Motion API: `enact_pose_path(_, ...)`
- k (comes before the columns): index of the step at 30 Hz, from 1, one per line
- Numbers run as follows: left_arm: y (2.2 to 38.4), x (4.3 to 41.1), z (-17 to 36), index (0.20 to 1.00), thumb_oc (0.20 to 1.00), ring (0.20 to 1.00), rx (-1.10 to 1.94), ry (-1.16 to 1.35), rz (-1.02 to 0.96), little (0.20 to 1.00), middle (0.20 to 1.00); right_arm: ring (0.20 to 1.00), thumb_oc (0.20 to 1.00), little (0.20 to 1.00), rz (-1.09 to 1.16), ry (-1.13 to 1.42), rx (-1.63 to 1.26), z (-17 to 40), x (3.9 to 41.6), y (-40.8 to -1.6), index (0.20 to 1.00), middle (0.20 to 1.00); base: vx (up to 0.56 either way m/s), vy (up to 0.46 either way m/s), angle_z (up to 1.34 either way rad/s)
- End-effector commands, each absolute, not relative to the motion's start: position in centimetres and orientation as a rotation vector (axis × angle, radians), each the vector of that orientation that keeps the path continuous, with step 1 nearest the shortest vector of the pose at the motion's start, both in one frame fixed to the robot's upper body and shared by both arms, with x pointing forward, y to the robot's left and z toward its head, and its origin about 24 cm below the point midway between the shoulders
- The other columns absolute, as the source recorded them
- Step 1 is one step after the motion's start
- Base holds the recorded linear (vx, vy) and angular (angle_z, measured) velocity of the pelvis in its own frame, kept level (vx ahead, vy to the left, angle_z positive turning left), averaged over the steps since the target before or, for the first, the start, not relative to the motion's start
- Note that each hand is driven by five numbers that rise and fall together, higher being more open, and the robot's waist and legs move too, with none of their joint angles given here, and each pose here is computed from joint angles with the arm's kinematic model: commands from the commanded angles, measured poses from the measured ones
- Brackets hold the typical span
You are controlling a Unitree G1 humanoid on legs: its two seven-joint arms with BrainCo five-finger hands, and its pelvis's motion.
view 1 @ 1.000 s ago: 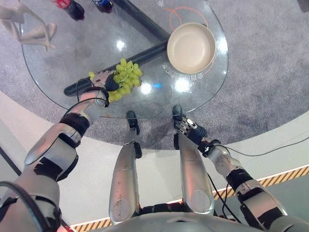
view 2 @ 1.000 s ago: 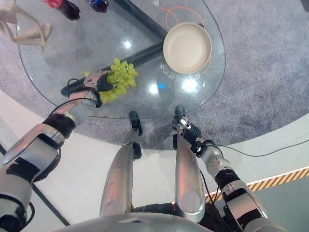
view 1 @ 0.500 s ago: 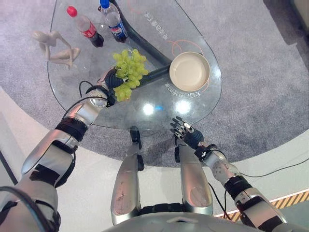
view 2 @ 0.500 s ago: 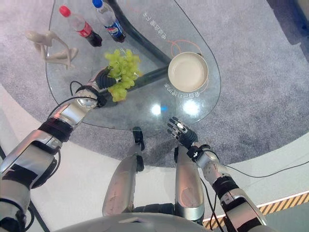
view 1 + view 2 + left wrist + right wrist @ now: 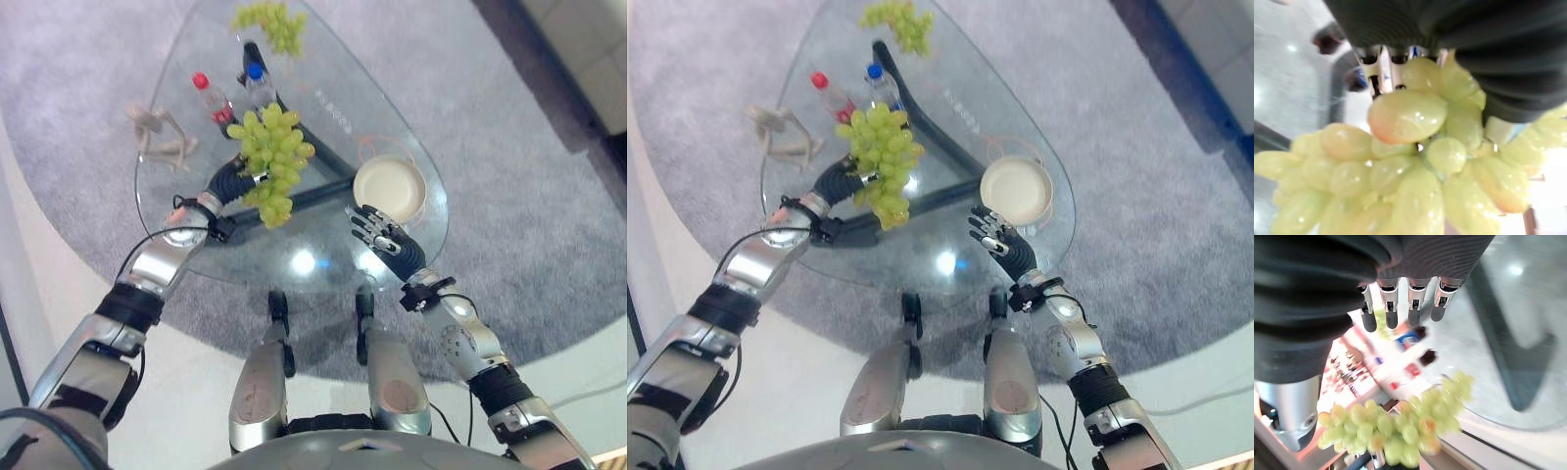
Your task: Pick up fruits into the plate
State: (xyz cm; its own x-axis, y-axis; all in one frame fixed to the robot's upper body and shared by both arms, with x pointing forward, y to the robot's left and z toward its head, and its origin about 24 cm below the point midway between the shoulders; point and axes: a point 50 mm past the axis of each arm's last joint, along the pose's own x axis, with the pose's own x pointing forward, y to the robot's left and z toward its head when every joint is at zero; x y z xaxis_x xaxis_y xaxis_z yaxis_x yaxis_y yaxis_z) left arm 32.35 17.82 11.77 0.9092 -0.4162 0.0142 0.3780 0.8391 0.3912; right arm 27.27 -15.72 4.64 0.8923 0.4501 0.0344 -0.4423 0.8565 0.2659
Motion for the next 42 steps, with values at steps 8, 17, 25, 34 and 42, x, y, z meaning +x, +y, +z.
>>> enact_pose_path(8,14.7,29.8,11.4,0.2,0.2,0.2,0.264,-0.142,-0.607,0.2,0.2,1.0,1.0,1.0,0.41,0.0,0.0,6.6,26.7,-16.3,1.0,1.0,0.12,0.0,0.13)
enact_pose_path(17,13.7,28.9,11.8,0.2,0.2,0.2,0.26,-0.154,-0.705,0.2,0.2,1.0,1.0,1.0,0.407,0.05,-0.11,7.3,27.1,-16.8,1.0,1.0,0.05,0.006,0.06)
enact_pose_path(25,12.7,28.6,12.7,0.2,0.2,0.2,0.251,-0.186,-0.77,0.2,0.2,1.0,1.0,1.0,0.48,0.1,-0.061,6.9,27.2,-16.2,1.0,1.0,0.01,0.002,0.03)
enact_pose_path(34,11.5,28.5,13.7,0.2,0.2,0.2,0.232,-0.241,-0.825,0.2,0.2,1.0,1.0,1.0,0.613,0.161,0.053,6.4,26.9,-14.6,1.0,1.0,0.0,0.0,0.0)
enact_pose_path(42,10.5,28.3,14.1,0.2,0.2,0.2,0.201,-0.255,-0.877,0.2,0.2,1.0,1.0,1.0,0.782,0.201,0.219,6.3,26.2,-12.5,1.0,1.0,-0.01,-0.007,0.05)
